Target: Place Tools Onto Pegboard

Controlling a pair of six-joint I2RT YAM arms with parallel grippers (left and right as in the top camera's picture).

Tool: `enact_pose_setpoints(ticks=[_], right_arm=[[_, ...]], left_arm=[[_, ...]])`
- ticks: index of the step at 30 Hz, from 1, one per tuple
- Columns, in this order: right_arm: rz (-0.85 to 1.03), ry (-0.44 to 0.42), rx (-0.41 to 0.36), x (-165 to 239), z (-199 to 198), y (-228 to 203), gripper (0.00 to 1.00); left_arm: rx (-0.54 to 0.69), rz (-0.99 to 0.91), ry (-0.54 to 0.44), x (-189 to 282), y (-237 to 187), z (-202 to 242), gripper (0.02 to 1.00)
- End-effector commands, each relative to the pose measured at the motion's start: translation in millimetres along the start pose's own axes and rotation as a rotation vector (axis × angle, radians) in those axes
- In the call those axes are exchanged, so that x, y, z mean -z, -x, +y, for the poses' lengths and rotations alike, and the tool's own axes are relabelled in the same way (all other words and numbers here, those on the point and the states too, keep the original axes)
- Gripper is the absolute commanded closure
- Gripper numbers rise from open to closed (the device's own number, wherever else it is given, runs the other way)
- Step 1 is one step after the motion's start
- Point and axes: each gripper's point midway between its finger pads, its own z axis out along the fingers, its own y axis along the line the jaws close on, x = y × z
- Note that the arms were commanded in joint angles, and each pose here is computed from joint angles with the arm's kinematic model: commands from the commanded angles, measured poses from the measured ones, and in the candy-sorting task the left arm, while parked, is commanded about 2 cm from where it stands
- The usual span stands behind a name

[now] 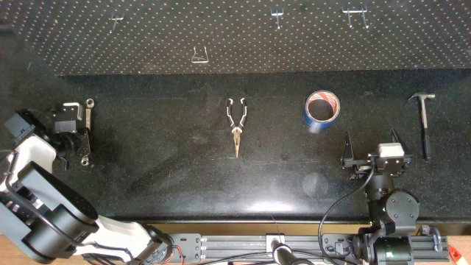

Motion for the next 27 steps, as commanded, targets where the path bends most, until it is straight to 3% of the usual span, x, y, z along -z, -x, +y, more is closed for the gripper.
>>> enact_pose_setpoints(ticks=[1,4,6,10,12,18,22,27], right_arm=[[0.0,0.004,0.01,0.1,0.6,-1.1,0.031],[0.0,0.004,0.01,0.1,0.6,-1.1,0.031],[0.0,0.004,0.01,0.1,0.6,-1.1,0.031],[0.0,0.004,0.01,0.1,0.6,-1.1,0.031],[0.0,0.004,0.01,0.1,0.6,-1.1,0.029],[0.0,0.004,0.01,0.1,0.6,-1.1,0.031],[0.0,0.004,0.01,0.1,0.6,-1.1,0.029],[0.0,0.004,0.01,0.1,0.6,-1.1,0.031]], left_arm=[[0.008,0.016,-0.022,-6.2,-4.0,-2.0,0.901],[0.007,0.015,-0.02,-6.2,-3.5,-1.6,0.989],[0.011,0.022,-0.027,1.4,-4.6,-5.5,0.993],[0.186,-0.252,0.142,77.5,62.2,17.4,0.991],[0.215,-0.341,0.168,117.1,92.1,16.8,0.993],[0.019,-0.534,0.156,222.0,214.1,-87.2,0.991],[-0.114,-0.59,0.07,253.7,214.6,-160.9,0.993],[-0.118,-0.546,0.052,267.1,188.0,-171.6,0.991]])
